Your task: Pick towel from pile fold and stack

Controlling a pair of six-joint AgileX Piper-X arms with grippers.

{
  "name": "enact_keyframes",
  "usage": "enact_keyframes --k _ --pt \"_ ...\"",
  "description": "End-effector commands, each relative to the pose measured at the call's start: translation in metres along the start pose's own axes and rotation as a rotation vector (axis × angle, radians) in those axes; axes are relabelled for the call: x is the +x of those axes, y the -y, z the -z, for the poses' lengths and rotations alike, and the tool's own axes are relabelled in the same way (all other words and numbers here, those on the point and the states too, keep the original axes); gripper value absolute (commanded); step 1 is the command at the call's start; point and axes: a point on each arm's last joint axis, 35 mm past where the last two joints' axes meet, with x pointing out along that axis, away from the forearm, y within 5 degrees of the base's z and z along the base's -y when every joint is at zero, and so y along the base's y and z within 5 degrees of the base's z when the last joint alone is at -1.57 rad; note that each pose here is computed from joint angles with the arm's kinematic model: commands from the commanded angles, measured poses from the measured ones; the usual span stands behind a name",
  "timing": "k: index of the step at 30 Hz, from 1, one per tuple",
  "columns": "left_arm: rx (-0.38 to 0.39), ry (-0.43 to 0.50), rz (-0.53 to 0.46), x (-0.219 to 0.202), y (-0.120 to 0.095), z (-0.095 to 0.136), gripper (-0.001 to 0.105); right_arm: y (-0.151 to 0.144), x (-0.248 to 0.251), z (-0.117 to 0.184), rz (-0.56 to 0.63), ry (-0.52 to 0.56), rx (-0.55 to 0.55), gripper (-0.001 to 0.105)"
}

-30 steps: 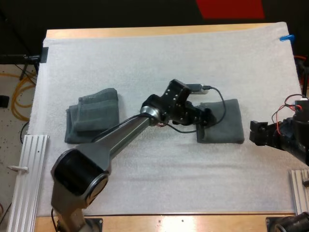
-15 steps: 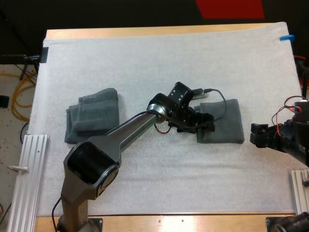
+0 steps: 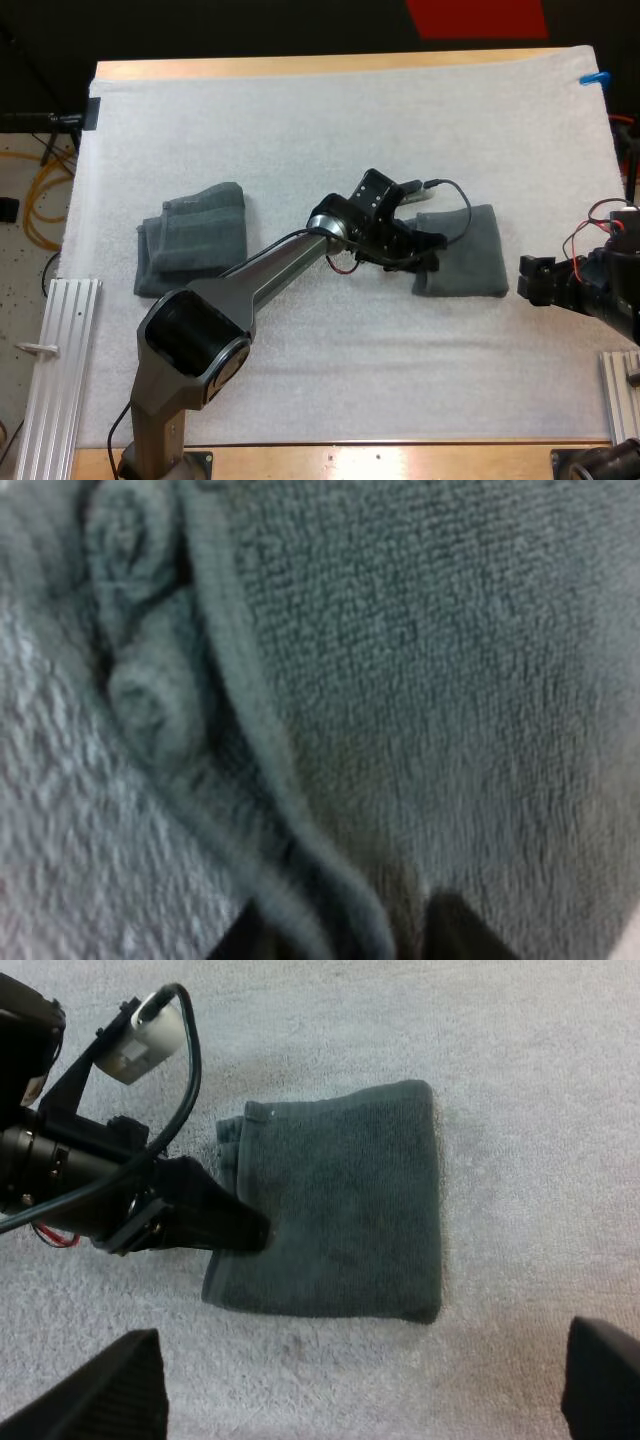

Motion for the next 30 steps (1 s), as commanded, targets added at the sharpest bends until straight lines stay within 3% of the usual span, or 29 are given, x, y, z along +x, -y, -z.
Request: enact_keyframes --k 1,5,13,18,20,26,30 --pt "0.01 0.0 0.019 -0.001 0.006 0.0 0.021 0.0 -0.003 0.0 0.006 0.006 0.002 0.076" --pt "0.057 0.015 0.036 -0.001 0.008 -0.002 0.0 0.0 -0.003 0.0 0.006 0.006 0.002 0.076" --pt "0.234 0.074 0.022 -0.033 0.022 -0.026 0.0 0.0 -0.003 0.0 0.006 0.006 0.002 0.076" --pt "0.372 0.105 -0.177 -0.081 0.019 -0.048 0.0 0.0 -0.003 -0.002 0.006 0.019 0.003 0.076" --pt "0.445 0.095 -0.325 -0.105 0.012 -0.054 0.0 0.0 -0.003 -0.003 0.006 0.028 0.004 0.076" --pt "0.395 0.107 -0.554 -0.163 -0.013 -0.068 0.0 0.0 -0.003 -0.005 0.005 0.05 0.007 0.076" --pt "0.37 0.09 -0.715 -0.195 -0.028 -0.065 0.0 0.0 -0.003 -0.005 0.005 0.05 0.007 0.076"
